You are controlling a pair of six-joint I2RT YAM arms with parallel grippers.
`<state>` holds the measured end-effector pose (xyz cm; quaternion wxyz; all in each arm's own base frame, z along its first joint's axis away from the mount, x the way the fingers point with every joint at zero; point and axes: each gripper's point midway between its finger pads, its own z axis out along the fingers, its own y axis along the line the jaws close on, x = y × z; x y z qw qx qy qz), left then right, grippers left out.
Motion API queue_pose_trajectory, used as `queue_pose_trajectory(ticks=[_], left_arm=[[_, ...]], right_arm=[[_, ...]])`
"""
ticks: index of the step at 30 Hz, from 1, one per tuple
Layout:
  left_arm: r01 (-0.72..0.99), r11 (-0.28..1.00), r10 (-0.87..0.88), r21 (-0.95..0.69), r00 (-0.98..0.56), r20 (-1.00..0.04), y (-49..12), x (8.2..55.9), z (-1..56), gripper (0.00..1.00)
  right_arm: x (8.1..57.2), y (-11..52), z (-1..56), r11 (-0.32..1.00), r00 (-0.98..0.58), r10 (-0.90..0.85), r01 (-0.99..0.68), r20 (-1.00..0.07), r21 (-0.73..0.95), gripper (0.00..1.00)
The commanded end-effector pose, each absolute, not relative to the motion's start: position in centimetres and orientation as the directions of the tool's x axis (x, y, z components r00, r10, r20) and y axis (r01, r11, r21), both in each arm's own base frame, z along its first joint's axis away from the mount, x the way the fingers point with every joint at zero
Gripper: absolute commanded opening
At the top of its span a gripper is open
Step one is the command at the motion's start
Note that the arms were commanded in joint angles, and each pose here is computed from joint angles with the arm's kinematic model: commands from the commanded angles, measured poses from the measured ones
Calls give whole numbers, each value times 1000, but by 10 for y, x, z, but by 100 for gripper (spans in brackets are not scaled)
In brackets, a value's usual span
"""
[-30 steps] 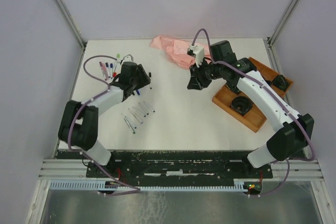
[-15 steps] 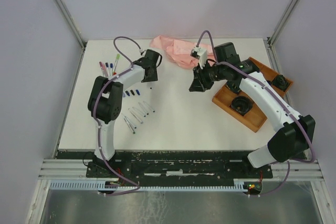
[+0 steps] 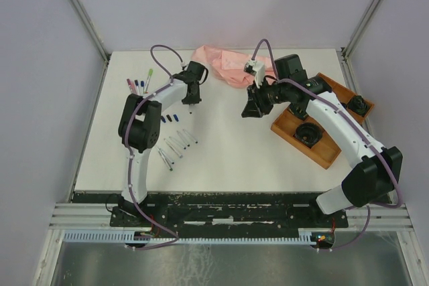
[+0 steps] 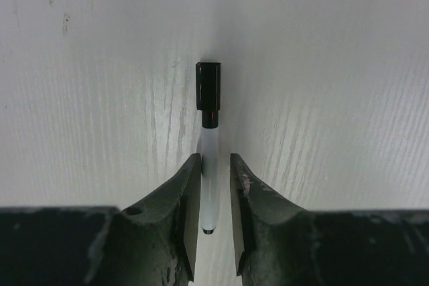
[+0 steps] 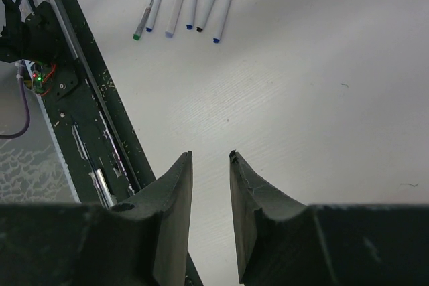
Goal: Open the pen caps
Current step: Pick up the pen from the center of the board.
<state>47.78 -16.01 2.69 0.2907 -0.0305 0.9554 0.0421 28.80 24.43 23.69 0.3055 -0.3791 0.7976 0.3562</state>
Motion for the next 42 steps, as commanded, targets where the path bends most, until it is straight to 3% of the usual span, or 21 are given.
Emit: queue_pose_trajectory(ticks=[1,6,14,24,32,37,42], left_arm=[[-44,997,-2,60,-825,-565,-165,485,34,29],[-38,997,7,69,-834,-551,-163,482,27,24],[-24,999,6,47,-825,-565,-166,479,40,3],[170,964,-52,-206,-638,-769,-218,438,135,3],[563,682,-290,-467,-378,-879,-276,339,234,3],[686,510,-521,-520,-234,-821,-269,287,290,3],[721,425,-650,-547,-177,-739,-256,262,323,3]], right_arm=[[291,248,249,428,-485,-364,-845,-795,319,36],[290,247,249,424,-488,-359,-845,-795,326,36],[281,253,254,358,-499,-330,-852,-801,383,36],[259,265,282,196,-551,-195,-832,-811,519,36],[254,271,309,65,-597,-69,-802,-799,593,36],[253,273,315,39,-613,-26,-790,-790,612,40],[255,274,311,47,-619,-16,-785,-785,617,46]])
